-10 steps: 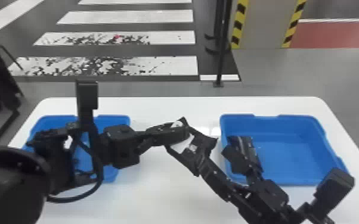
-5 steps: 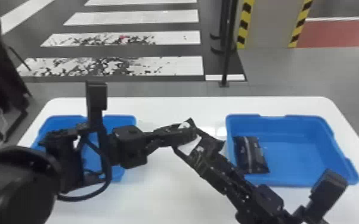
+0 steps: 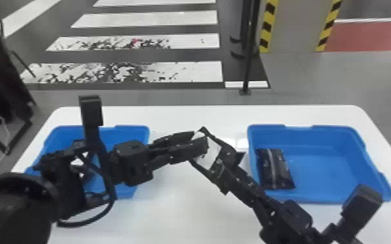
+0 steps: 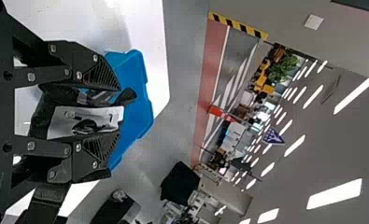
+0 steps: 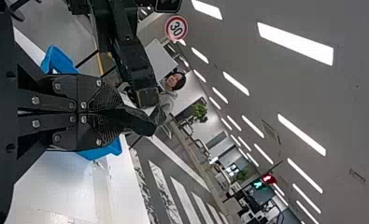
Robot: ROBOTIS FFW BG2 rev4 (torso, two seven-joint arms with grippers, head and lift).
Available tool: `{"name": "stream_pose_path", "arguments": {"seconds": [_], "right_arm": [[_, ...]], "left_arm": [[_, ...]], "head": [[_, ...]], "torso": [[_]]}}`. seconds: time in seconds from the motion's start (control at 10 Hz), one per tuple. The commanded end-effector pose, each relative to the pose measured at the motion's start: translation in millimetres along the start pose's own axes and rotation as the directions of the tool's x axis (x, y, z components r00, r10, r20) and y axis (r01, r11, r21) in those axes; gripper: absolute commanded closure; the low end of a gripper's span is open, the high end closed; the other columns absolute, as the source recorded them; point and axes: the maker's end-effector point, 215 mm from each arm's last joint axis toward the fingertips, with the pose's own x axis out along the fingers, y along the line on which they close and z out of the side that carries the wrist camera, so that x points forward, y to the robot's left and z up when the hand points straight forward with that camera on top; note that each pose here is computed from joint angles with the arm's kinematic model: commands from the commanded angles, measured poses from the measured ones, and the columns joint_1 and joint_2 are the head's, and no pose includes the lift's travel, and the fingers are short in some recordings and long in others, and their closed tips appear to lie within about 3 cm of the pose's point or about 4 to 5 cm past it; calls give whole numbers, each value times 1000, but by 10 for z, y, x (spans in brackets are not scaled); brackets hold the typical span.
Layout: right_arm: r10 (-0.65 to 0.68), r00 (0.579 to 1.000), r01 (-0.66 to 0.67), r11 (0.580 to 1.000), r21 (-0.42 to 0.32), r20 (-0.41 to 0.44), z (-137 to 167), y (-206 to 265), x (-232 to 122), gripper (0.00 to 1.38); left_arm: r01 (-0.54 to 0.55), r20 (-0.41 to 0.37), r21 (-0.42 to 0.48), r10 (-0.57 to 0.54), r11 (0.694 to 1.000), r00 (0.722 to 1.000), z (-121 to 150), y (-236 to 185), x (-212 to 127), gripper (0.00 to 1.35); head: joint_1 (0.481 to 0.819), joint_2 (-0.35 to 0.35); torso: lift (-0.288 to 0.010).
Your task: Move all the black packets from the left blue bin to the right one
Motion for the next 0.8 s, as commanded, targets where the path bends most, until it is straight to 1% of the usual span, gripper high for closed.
{"name": "stream_pose_path", "arguments": {"seconds": [0.0,0.1,0.2,0.3,0.4,0.5,0.6,0.7], "right_arm": [[-26,1000,26,999,-22,-5,22,-155,-31,1274],[-53,999,52,997,-52,-9,72,-353,-45,1274],[-101,995,99,990,-98,-13,152,-644,-102,1274],[-172,985,170,970,-171,1,318,-1011,-235,1274],[-249,968,245,940,-236,12,469,-1393,-396,1274],[-334,942,325,900,-292,21,616,-1769,-607,1274],[-399,917,383,866,-323,16,682,-2123,-767,1274],[-439,899,412,852,-323,-10,629,-2410,-823,1274]], "left_arm": [[-31,66,-2,31,1000,997,97,140,-189,343],[-55,115,2,54,999,992,183,239,-343,315],[-84,142,-4,84,996,986,204,346,-504,315],[-111,149,-18,112,994,982,160,432,-650,315],[-129,149,-37,133,991,980,90,489,-756,317],[-146,154,-46,151,988,976,63,529,-846,317],[-171,156,-57,178,984,972,27,584,-944,320],[-187,152,-65,195,980,969,-16,622,-1011,321]], "head": [[695,90],[695,103],[695,108],[695,111],[695,97],[695,62],[695,39],[695,-3]], "torso": [[-154],[-154],[-154],[-154],[-154],[-154],[-154],[-154]]}}
